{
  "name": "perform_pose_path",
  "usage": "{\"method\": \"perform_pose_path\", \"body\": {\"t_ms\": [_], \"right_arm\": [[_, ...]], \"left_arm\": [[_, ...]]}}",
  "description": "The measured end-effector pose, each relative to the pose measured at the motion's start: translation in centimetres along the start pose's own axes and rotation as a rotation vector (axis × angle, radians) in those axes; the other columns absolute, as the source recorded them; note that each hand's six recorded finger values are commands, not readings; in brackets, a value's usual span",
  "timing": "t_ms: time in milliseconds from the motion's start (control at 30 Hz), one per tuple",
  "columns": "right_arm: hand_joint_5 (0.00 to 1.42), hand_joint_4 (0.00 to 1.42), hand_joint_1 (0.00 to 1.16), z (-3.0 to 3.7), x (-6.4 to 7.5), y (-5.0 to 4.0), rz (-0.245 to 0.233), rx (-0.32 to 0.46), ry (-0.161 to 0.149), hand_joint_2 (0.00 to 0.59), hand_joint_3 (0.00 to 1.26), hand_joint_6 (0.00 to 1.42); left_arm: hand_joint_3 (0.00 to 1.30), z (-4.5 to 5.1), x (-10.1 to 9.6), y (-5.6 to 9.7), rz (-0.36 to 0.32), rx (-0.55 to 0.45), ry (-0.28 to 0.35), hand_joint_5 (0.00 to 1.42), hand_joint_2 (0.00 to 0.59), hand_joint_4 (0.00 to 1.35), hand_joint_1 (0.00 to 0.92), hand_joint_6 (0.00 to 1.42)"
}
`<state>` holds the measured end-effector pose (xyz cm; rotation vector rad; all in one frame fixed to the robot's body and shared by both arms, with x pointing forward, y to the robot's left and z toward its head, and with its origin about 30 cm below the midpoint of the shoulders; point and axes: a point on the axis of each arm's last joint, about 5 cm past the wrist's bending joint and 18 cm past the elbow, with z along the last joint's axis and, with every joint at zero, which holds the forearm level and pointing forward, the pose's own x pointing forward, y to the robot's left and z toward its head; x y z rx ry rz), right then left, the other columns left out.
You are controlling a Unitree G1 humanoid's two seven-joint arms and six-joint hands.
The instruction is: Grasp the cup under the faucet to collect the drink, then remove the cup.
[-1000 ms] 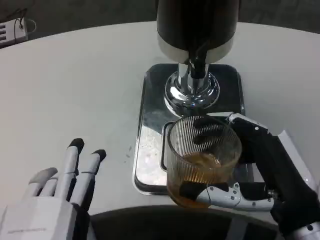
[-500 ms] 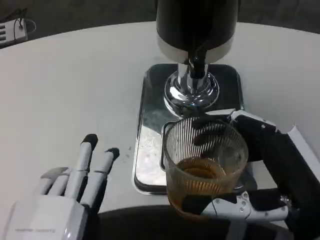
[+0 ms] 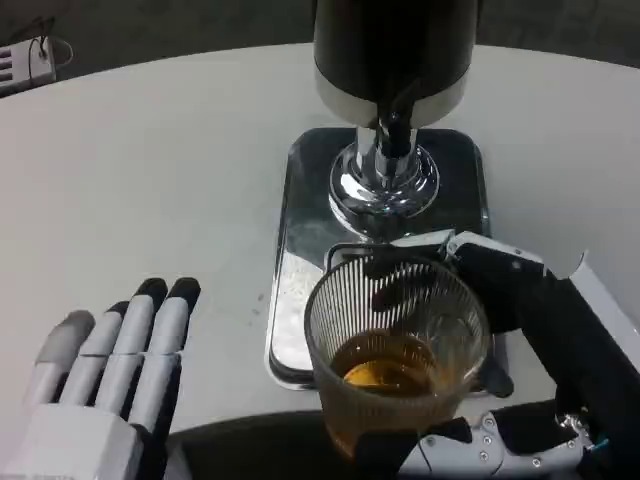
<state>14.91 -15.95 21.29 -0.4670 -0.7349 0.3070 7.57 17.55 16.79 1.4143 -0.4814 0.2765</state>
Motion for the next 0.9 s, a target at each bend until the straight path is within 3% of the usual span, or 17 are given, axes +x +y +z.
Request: {"method": "perform_pose_path", "body": {"t_ms": [467,900], "right_arm": [[1.17,1.10,1.12,0.01,-0.3,0.16,0.020,0.004,0.014,0.069,0.92,1.40],[1.17,1.10,1.12,0.00,-0.6,0.02,-0.005,-0.001,0.015,0.069,0.91,1.41]], "left_arm": [[0.00,-0.12,-0.3,0.3,-0.029,0.016,0.006,0.00,0.091,0.00,0.000,0.00],[0.00,0.88,0.6,0.0,-0.027,-0.013,-0.039,0.00,0.091,0.00,0.000,0.00]]}}
